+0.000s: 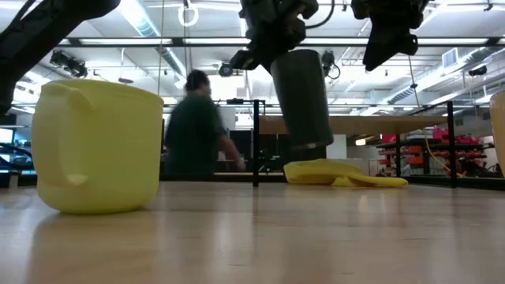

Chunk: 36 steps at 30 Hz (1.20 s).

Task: Stack small to large cups/mugs on shelf
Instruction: Put the black cup on the shelf

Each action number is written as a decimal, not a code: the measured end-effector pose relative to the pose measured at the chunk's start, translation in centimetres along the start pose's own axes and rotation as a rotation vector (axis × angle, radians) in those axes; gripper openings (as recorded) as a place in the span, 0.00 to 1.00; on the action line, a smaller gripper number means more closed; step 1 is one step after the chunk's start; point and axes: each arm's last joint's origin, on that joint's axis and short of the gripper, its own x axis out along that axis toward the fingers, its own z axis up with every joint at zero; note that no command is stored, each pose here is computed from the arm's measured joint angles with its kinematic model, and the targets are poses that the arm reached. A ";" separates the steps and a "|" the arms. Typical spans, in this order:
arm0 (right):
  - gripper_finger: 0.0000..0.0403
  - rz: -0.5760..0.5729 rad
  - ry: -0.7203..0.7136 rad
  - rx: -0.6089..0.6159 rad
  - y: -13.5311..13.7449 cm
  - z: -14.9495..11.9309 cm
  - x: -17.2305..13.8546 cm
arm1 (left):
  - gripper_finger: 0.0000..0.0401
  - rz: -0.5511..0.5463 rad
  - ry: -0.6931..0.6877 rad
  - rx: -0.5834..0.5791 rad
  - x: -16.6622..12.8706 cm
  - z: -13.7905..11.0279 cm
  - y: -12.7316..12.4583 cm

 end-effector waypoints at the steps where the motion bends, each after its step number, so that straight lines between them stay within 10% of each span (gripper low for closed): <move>1: 0.24 -0.002 -0.010 -0.004 -0.1 0.0 -0.2 | 0.02 0.002 0.000 -0.006 -0.1 0.1 0.3; 36: 0.22 -0.107 -0.308 0.089 -2.2 5.1 1.8 | 0.02 0.002 -0.406 -0.108 -9.7 3.7 8.7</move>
